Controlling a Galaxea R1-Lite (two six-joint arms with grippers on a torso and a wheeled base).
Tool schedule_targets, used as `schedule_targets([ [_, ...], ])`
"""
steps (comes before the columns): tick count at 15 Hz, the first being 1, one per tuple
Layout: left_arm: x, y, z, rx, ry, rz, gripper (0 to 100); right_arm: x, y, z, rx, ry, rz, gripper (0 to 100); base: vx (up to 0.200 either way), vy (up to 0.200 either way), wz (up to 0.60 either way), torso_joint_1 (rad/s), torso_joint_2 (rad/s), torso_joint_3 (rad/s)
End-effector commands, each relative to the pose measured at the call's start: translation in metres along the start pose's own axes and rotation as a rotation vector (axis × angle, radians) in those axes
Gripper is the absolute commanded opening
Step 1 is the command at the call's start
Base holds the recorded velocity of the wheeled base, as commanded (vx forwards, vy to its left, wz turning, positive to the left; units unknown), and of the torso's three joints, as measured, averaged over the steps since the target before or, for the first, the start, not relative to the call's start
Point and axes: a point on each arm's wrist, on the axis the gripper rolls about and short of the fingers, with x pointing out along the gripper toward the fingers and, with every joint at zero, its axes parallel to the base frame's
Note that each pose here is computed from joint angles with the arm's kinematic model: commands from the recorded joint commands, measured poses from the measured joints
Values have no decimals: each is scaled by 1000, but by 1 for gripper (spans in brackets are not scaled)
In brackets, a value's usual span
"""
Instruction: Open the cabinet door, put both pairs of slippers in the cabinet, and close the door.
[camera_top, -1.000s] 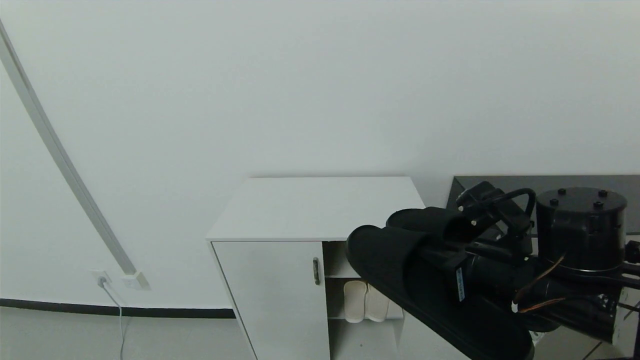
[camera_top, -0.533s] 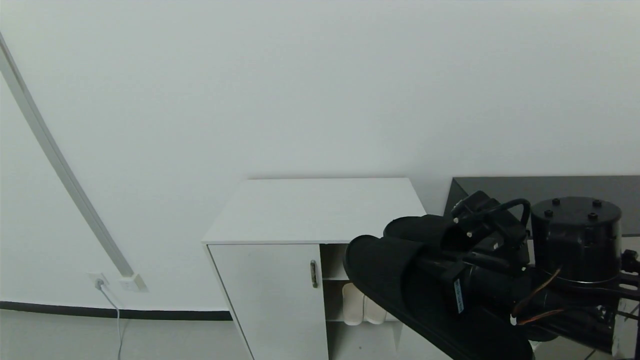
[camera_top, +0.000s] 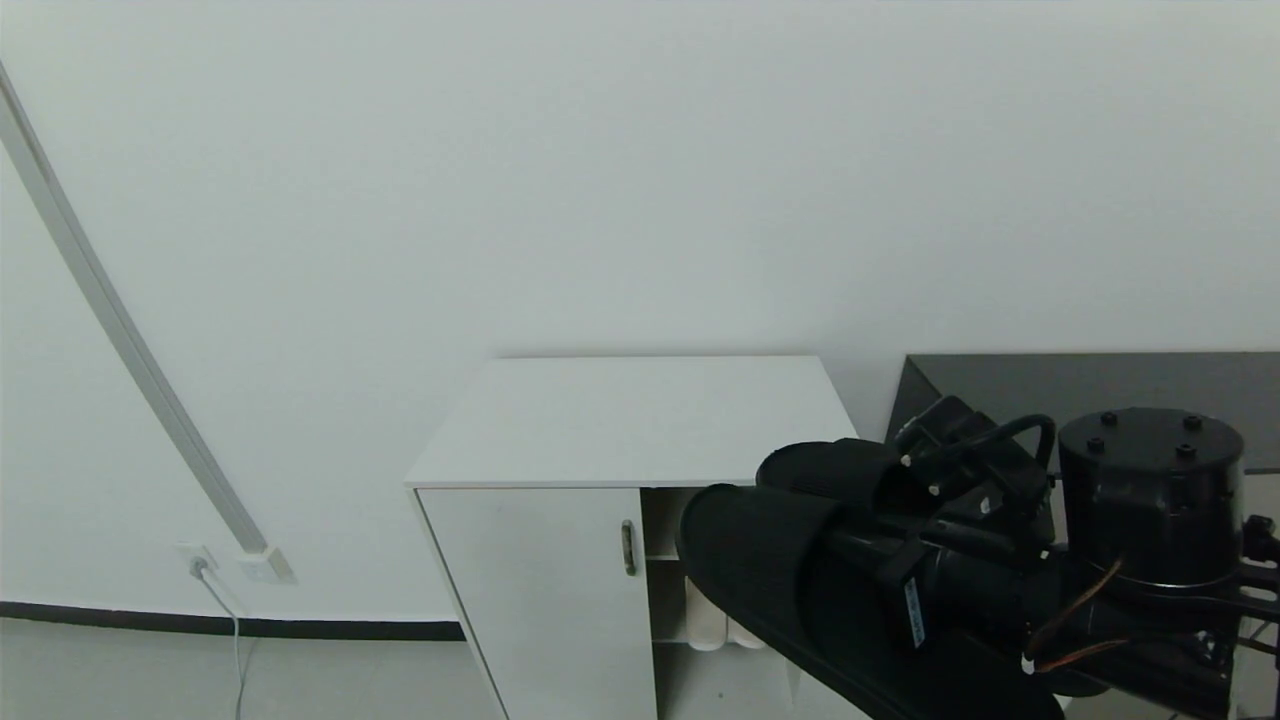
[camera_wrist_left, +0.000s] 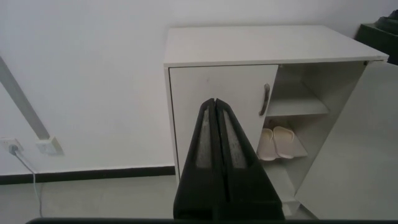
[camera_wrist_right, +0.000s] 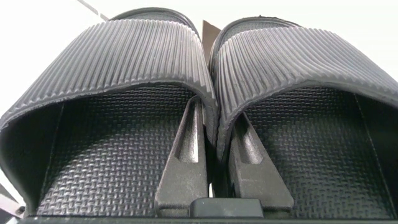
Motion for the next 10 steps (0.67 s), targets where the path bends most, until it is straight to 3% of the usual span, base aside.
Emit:
schedule_targets([
  [1,0,0,0,0,2,0,0,1,1,-1,-3,3,5,0,0,0,0,0,0,0],
  [5,0,0,0,0,2,0,0,3,6,-3,-8,8,19,0,0,0,0,-26,52,30],
  [10,0,0,0,0,0,0,0,4,6,-4,-8,4,19,0,0,0,0,-153,350,197],
])
